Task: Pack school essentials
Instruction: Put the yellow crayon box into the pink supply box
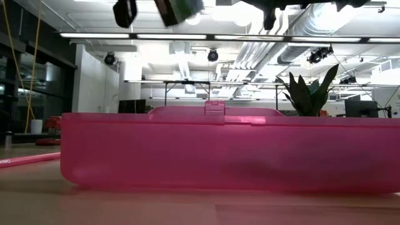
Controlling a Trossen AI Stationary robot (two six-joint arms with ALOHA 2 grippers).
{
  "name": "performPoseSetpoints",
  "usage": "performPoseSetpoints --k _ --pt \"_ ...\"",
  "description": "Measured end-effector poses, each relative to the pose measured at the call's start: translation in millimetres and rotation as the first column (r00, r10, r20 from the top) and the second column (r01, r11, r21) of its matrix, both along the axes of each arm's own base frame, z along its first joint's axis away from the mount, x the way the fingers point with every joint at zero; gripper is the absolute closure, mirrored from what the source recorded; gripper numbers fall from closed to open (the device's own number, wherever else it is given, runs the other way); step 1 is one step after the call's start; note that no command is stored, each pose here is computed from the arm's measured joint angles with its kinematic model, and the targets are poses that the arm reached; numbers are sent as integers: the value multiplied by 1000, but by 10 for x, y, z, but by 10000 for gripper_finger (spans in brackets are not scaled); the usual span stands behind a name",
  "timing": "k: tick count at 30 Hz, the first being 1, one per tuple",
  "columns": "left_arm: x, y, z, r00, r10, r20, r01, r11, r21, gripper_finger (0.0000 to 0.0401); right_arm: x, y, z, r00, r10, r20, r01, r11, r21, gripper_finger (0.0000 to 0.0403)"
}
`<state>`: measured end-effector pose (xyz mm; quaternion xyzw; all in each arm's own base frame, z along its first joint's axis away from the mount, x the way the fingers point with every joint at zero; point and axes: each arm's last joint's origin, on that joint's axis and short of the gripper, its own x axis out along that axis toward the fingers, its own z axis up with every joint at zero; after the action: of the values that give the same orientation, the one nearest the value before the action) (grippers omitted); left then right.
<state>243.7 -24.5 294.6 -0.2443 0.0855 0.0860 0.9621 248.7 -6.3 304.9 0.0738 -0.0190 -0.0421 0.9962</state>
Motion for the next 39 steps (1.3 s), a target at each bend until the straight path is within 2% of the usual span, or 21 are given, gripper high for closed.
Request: performPoseSetpoints --k 3,5,9,13,16,19,23,25,29,32,34,35,39 --pt "251 -159 -40 980 -111 -168 121 991 49 401 -22 -53 67 997 -57 56 59 998 -22 403" --pt "401 -278 -67 942 -189 -277 222 971 93 401 -44 -91 109 993 -84 86 88 995 -41 403" --pt "664 -491 -202 821 -271 -503 410 893 187 401 -94 -170 169 986 -119 119 127 990 -62 403" --pt "872 -629 -322 710 -278 -647 509 838 198 401 -114 -247 181 981 -151 125 160 985 -62 403" --pt "1004 -725 -376 672 -285 -684 562 798 219 401 -116 -297 176 977 -172 123 180 982 -62 403" --pt "1105 -813 -373 666 -299 -683 602 757 256 401 -117 -347 151 976 -192 101 199 978 -63 403" --pt "1159 -879 -464 625 -300 -721 646 717 261 401 -125 -406 133 973 -216 83 222 973 -64 403" --pt "1151 -891 -559 579 -285 -764 663 710 237 401 -130 -429 128 971 -226 78 231 971 -64 403" --pt "1141 -968 -733 515 -269 -814 664 725 181 401 -134 -455 107 970 -237 55 240 969 -65 403" --pt "1140 -1062 -830 496 -271 -825 662 733 156 401 -136 -472 97 969 -243 45 245 967 -66 403" --pt "1162 -1123 -858 512 -281 -812 653 741 155 401 -137 -488 79 968 -249 28 251 966 -66 403" --pt "1157 -1145 -883 504 -279 -817 654 742 150 401 -138 -493 80 967 -252 28 253 965 -66 403" --pt "1175 -1179 -1010 506 -216 -835 618 766 176 401 -142 -506 80 966 -257 28 258 964 -64 403"
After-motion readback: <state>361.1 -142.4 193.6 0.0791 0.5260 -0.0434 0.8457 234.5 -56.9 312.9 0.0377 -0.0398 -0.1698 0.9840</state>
